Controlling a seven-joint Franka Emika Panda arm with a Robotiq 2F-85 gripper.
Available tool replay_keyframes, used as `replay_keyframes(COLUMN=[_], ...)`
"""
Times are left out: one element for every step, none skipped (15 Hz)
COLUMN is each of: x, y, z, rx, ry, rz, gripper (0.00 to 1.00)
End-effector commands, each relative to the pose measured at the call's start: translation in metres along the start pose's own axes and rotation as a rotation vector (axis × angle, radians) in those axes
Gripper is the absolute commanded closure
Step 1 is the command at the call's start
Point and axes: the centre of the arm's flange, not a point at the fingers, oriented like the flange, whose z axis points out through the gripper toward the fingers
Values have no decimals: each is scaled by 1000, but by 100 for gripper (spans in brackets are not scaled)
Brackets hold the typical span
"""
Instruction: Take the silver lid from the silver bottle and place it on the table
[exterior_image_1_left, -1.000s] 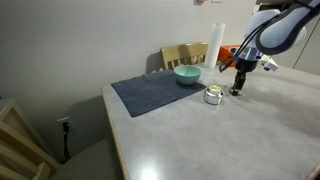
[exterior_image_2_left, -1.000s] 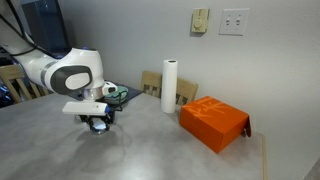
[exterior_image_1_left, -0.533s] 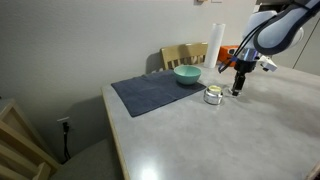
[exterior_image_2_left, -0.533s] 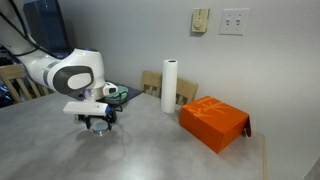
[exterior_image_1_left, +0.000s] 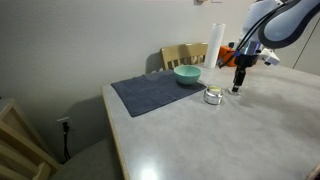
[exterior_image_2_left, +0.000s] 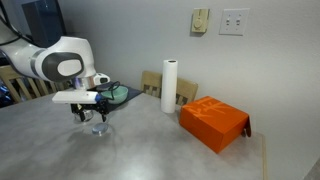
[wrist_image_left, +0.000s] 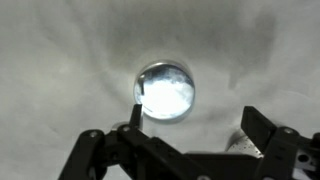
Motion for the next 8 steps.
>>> replay_keyframes(x=[-23, -27, -30, -34, -14, -18, -20, -22], y=[-33, -40, -45, -45, -33, -38, -41, -42], z=[-45, -54, -62, -67, -50, -57, -61, -64], rx=[-143, -168, -174, -163, -149, -151, -153, -154], ry=[-36, -43, -55, -67, -33, -43, -45, -47], rz=[50, 67, 88, 110, 86, 98, 103, 105], gripper=[0, 0, 0, 0, 0, 0, 0, 0])
